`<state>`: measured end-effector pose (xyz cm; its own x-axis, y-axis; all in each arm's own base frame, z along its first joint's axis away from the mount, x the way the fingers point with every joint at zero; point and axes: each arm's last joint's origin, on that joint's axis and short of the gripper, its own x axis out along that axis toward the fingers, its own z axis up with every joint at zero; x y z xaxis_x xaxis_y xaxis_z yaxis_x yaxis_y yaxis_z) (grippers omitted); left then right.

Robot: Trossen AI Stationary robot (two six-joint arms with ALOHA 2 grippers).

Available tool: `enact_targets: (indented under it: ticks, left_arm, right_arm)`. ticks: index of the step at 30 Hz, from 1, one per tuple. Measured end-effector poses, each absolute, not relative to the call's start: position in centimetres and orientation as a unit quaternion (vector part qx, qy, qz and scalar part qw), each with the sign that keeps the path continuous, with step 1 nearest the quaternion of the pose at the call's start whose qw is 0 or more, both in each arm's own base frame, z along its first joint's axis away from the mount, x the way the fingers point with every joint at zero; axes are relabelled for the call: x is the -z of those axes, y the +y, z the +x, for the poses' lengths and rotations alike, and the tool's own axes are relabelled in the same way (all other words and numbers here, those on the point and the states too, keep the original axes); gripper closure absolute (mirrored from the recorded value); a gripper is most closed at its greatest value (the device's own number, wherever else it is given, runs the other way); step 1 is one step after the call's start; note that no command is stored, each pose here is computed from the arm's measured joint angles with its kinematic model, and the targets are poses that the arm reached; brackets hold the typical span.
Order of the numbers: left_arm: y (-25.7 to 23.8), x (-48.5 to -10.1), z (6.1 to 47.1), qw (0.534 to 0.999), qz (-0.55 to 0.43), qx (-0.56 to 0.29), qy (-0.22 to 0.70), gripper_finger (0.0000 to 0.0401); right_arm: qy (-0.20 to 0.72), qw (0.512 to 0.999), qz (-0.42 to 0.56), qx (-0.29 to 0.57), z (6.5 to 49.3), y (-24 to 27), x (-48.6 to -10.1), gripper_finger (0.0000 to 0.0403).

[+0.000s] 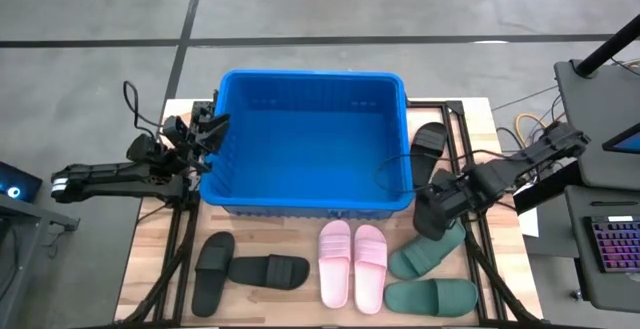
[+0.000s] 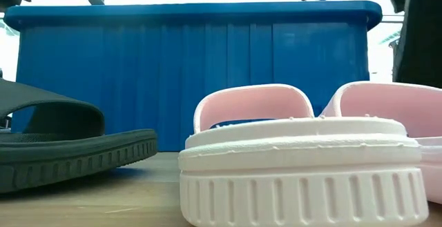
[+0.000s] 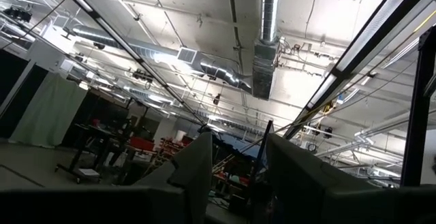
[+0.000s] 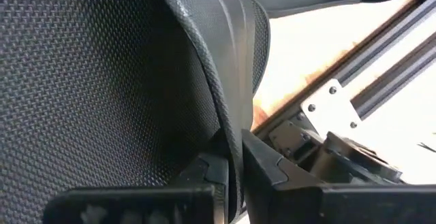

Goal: Pick and place slides into bin
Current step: Put the black slide into the blue bin

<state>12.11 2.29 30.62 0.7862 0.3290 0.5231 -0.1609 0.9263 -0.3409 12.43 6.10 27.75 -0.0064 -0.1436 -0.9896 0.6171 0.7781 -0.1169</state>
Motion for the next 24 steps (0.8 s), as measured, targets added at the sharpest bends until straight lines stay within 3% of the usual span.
enact_targets:
  ticks: [13,24]
  left_arm:
    - [2.3,-30.6,12.1,0.934,-0.142,-0.130,-0.301,0.0276]
    - [2.3,-30.6,11.9,0.933,-0.143,-0.130,-0.304,0.0276]
  right_arm:
    - [0.602,0.745,0.211,0.194,12.3,6.0,-33.9,0.0390]
    - [0.621,0.733,0.249,0.121,12.1,6.4,-35.5,0.0390]
